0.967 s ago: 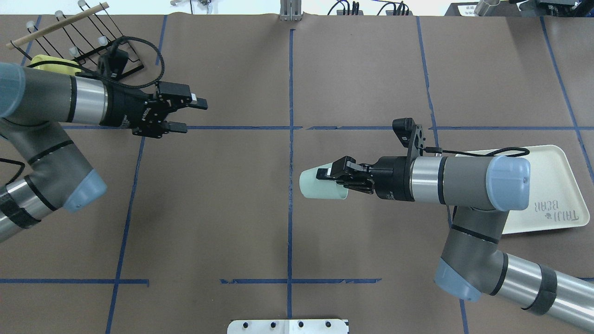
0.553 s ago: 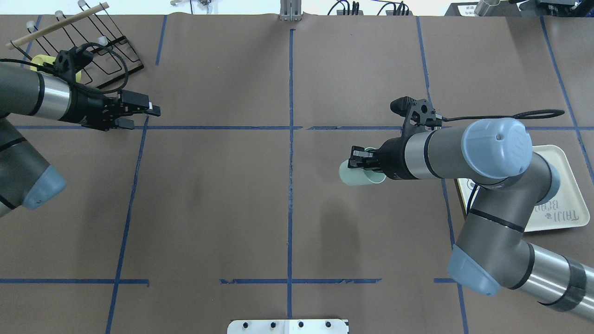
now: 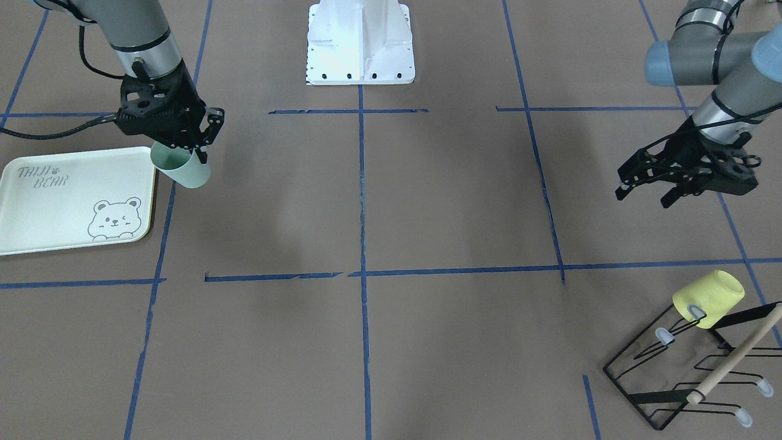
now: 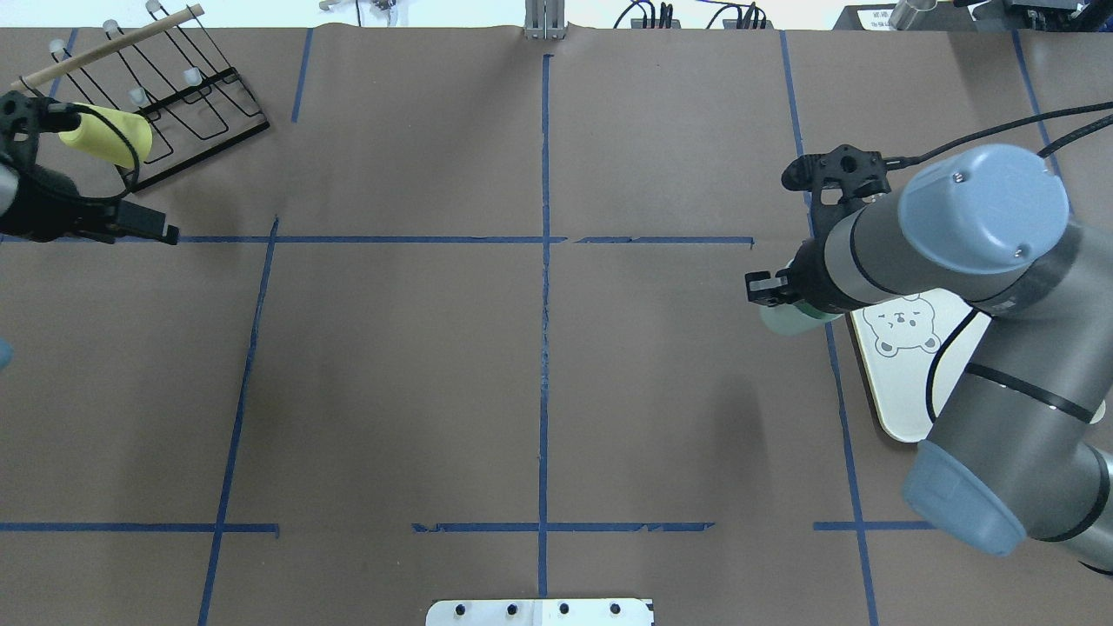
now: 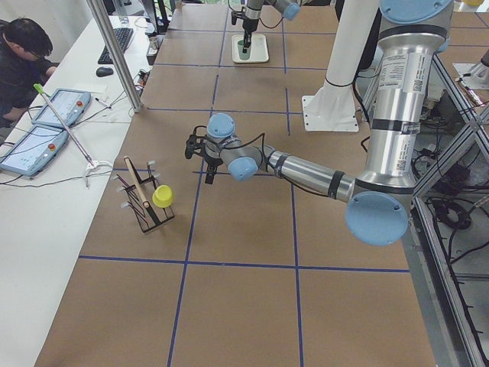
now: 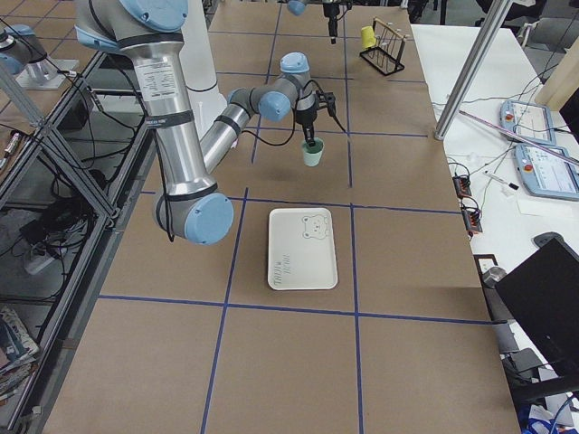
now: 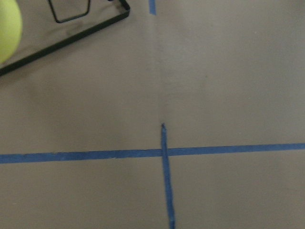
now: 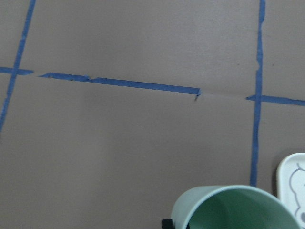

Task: Left arm grabs green cup and hands to right arm on tray

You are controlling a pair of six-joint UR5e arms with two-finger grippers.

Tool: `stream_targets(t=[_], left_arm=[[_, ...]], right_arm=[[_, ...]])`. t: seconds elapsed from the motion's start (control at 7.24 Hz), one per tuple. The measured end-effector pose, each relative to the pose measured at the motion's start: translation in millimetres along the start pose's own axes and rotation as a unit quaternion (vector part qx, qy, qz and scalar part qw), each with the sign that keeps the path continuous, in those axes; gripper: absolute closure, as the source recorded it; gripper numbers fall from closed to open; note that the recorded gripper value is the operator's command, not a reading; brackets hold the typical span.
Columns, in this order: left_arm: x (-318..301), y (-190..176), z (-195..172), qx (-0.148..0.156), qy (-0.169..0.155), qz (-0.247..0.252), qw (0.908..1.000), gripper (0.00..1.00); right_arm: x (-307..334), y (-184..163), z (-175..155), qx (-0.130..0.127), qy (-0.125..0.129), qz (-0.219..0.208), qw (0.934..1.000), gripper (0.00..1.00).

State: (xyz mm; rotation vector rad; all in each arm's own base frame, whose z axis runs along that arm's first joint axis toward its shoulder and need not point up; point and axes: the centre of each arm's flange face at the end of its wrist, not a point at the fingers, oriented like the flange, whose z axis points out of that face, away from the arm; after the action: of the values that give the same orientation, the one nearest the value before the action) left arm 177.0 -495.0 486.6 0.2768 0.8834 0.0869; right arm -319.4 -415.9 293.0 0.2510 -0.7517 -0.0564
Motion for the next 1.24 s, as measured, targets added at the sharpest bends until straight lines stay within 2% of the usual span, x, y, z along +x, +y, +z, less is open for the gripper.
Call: stream_targets(t=[0.14,0.28,0.55,0.83,0.97,1.24], left_arm=[[-40.7,9.5,-27.3,-0.026,-0.026,0.046,0.9983,0.0],[-85.5,15.8,-54.7,-0.045,-0.028,0.066,0.9964,0.0],[-174.2,45.3,-85.8,-0.059,-0.017,0.069,0.9957,0.0],[-240.2,98.3,-98.0,-0.071,-0.021,0.052,0.9959,0.0],[-251.9,115.5,-108.0,-0.08,-0.023,0.028,0.9962,0.0],[-239.0,127.4,-134.4,-0.106,-0.027,-0.015,0.994,0.0]], right_arm=[[43.2,-8.5,-6.0,-0.019,0.006,-0.028,0.9994,1.0],[94.6,-14.3,-14.3,-0.037,0.004,-0.053,0.9979,1.0],[207.8,-11.3,-33.0,-0.065,-0.009,-0.085,0.9942,1.0],[304.8,10.5,-40.3,-0.085,-0.028,-0.088,0.9921,1.0],[330.8,25.2,-37.4,-0.095,-0.029,-0.079,0.9919,1.0],[348.0,38.1,-33.8,-0.105,-0.027,-0.064,0.992,1.0]])
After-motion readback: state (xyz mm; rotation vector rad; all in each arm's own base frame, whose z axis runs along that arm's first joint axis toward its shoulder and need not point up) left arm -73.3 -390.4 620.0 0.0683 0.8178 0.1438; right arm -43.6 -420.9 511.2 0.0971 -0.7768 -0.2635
